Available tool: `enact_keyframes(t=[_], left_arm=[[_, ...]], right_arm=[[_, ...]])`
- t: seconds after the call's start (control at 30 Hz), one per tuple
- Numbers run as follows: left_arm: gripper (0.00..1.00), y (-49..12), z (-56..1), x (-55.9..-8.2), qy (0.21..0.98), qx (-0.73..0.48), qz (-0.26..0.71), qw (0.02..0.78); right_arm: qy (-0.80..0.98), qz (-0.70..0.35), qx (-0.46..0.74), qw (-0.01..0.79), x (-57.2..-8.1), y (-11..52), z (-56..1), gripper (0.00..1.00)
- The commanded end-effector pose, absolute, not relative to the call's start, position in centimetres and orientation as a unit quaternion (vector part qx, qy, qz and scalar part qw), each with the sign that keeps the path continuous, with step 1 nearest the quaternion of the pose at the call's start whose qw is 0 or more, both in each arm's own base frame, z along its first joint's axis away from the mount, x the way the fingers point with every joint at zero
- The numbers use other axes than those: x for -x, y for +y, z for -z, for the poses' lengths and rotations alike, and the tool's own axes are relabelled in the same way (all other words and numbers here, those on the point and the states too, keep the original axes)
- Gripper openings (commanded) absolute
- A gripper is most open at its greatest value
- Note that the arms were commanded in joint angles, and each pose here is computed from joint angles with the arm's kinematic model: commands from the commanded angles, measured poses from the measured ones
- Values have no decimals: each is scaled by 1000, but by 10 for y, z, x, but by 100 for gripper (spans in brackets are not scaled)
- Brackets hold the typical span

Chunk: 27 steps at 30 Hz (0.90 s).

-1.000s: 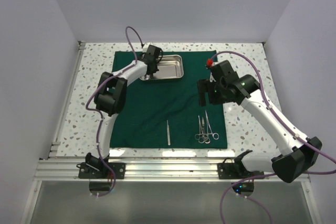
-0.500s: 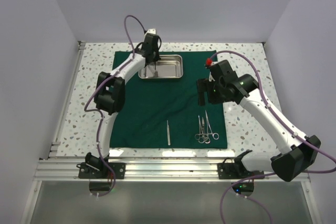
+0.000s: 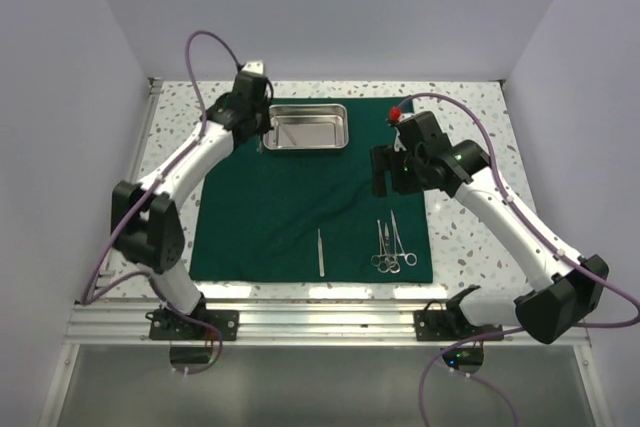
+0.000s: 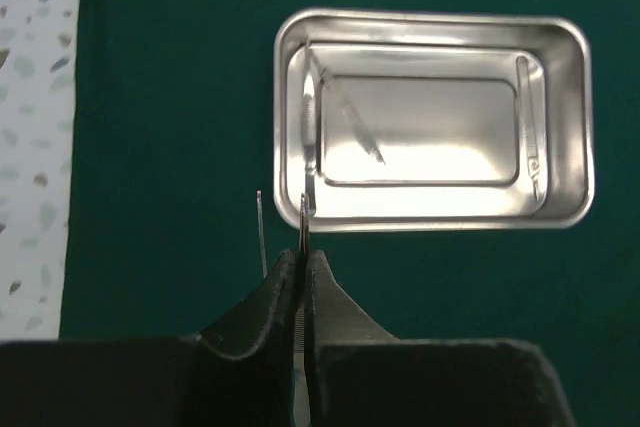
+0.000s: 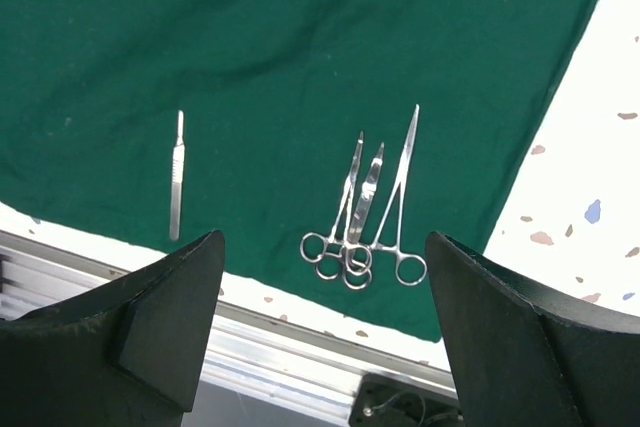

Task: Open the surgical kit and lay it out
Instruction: Place the medical item in the surgical kit.

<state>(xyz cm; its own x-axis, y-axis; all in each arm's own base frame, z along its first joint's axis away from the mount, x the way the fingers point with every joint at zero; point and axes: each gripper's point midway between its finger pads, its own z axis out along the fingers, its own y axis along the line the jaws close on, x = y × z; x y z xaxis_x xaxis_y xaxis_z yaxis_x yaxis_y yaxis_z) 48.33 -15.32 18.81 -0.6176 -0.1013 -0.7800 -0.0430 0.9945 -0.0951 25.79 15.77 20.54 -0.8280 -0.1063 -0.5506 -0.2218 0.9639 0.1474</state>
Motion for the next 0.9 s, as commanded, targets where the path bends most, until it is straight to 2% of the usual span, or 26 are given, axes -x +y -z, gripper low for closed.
enact_keyframes(t=[0.0, 0.03, 0.07, 0.27, 0.7, 0.73, 0.77, 0.87], left_arm=[[0, -116, -157, -410, 921, 35, -6, 388], [0, -111, -168, -393, 915, 37, 2, 401], [0, -101, -155, -366, 921, 46, -6, 387], [0, -96, -99, -291, 935, 75, 33, 346], [0, -109, -34, -227, 950, 97, 36, 295], [9, -110, -34, -226, 951, 91, 37, 294], [35, -111, -39, -226, 951, 91, 33, 293], [73, -110, -72, -238, 945, 80, 17, 318]], right_arm=[[937, -130, 98, 308, -272, 171, -217, 85], [936, -135, 99, 310, -276, 174, -217, 85], [936, -136, 99, 309, -278, 177, -215, 85], [930, -162, 107, 310, -284, 191, -219, 84], [931, -152, 109, 312, -274, 181, -222, 83], [932, -146, 110, 314, -274, 178, -223, 83], [931, -143, 112, 315, -273, 177, -224, 83], [931, -139, 115, 318, -269, 173, -227, 83]])
